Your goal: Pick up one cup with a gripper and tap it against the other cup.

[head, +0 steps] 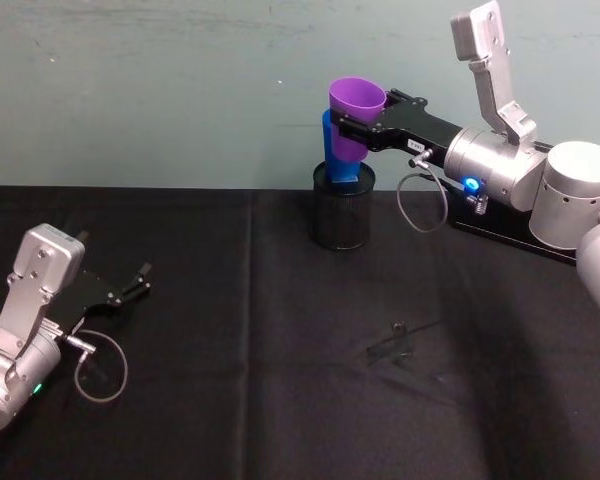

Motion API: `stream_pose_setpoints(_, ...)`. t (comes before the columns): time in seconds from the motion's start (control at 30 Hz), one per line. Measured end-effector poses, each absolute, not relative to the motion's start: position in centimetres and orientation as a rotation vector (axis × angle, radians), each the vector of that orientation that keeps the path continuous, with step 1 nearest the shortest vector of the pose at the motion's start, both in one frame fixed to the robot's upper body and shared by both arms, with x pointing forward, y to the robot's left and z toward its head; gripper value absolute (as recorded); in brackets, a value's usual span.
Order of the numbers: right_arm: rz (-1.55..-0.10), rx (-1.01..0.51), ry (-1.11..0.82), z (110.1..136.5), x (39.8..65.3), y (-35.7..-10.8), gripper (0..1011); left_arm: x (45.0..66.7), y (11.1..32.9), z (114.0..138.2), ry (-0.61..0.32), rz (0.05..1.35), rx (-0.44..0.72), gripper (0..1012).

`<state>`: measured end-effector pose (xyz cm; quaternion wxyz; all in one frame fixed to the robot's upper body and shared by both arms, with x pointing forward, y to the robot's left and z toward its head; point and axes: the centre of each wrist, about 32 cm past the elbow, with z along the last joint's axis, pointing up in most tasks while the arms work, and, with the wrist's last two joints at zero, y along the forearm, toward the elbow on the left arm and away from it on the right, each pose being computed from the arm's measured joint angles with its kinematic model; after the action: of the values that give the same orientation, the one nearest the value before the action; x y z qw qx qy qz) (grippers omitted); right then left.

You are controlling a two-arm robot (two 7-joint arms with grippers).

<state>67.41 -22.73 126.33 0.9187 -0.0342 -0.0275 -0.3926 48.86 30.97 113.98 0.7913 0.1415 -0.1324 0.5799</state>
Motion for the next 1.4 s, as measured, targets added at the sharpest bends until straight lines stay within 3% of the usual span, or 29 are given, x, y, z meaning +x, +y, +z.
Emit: stream_pose_setpoints(1.4, -0.802, -0.068, -0.051, 126.3, 68.8, -22.7, 729, 48.9, 31.0, 114.0, -0.285, 1.248, 0.304, 1012)
